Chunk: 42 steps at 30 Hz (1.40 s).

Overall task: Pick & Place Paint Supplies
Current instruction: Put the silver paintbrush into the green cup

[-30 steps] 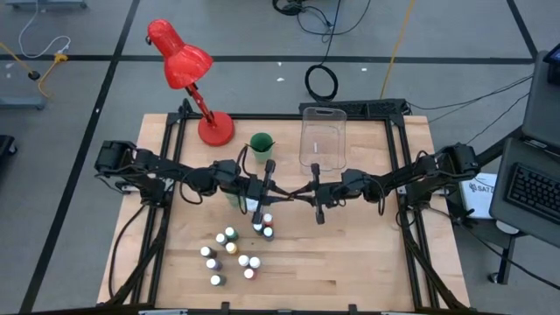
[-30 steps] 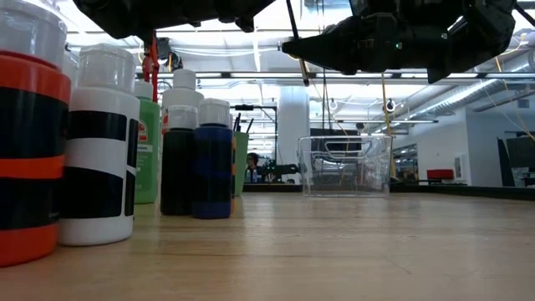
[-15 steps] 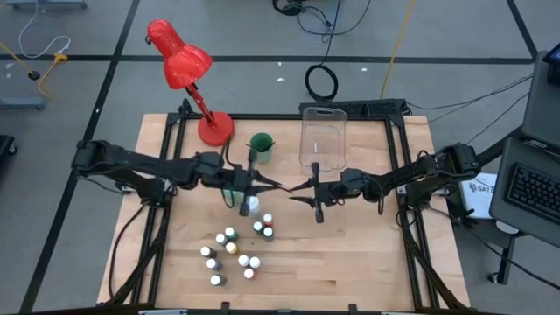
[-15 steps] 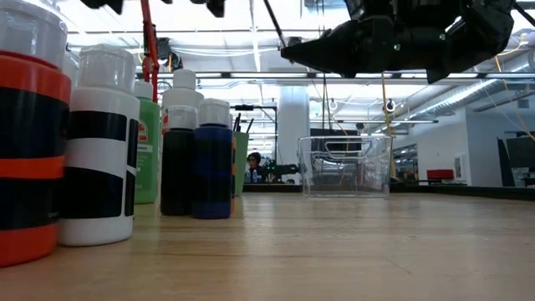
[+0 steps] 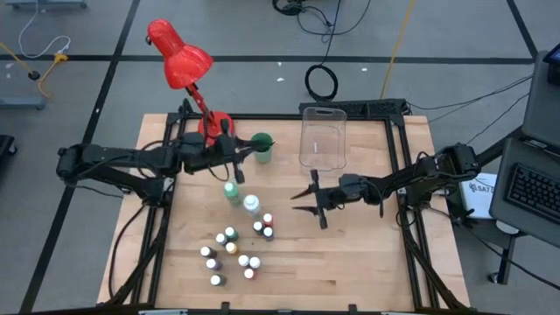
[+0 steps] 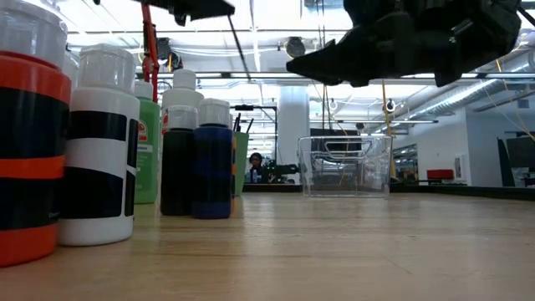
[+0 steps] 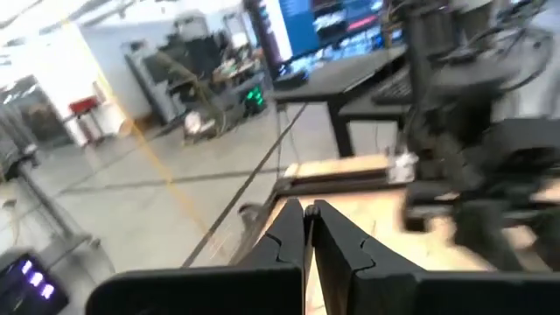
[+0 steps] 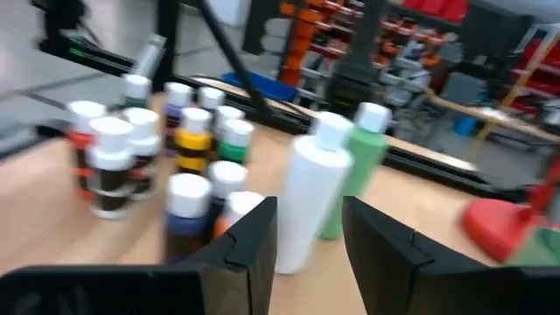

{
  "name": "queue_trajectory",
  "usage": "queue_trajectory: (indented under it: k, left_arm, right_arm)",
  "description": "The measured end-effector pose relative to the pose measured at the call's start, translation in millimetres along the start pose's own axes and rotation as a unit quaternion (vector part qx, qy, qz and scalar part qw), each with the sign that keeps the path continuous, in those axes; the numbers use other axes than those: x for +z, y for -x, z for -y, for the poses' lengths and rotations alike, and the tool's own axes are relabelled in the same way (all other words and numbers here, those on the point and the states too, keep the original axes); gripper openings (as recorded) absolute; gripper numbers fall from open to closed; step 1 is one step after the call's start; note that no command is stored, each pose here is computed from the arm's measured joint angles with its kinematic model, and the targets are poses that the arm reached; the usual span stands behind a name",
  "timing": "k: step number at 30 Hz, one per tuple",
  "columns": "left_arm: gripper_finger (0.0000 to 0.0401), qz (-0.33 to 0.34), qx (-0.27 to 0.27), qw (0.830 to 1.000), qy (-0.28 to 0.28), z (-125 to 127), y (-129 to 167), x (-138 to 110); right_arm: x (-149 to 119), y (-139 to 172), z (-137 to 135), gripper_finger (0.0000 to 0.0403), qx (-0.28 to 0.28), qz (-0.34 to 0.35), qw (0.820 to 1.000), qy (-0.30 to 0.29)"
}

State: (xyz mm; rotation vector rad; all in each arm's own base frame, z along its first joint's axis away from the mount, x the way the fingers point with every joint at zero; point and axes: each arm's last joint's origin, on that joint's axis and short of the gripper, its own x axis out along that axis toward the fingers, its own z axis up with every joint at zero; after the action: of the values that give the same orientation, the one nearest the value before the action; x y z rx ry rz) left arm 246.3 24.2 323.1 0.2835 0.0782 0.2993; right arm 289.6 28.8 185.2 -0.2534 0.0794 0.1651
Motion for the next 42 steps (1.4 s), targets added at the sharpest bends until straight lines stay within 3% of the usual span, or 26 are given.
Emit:
queue_trajectory:
  k: [8,17,29,35,42]
  left_arm:
    - [0.0001,-0.077,0.054,0.995,0.02,-29,-4,-21]
    - [0.0,-0.151,0.023,0.987,0.049,-45,-8,-55]
    - [0.0001,-0.18,0.028,0.979,0.086,-55,-22,-103]
    - [0.0001,-0.186,0.027,0.979,0.076,-54,-32,-114]
    - [0.0024,-0.188,0.042,0.975,0.11,-58,-35,-120]
  right_arm:
    - [-6,6,-34,0.0118,0.059,-0.021,0.995,-0.08]
    - [-4,18,-74,0.0117,0.124,-0.011,0.99,-0.069]
    - [-4,19,-76,0.0095,0.093,-0.014,0.994,-0.062]
    - [-4,19,-76,0.0093,0.094,-0.017,0.994,-0.061]
    - [-5,19,-76,0.0093,0.095,-0.019,0.994,-0.046]
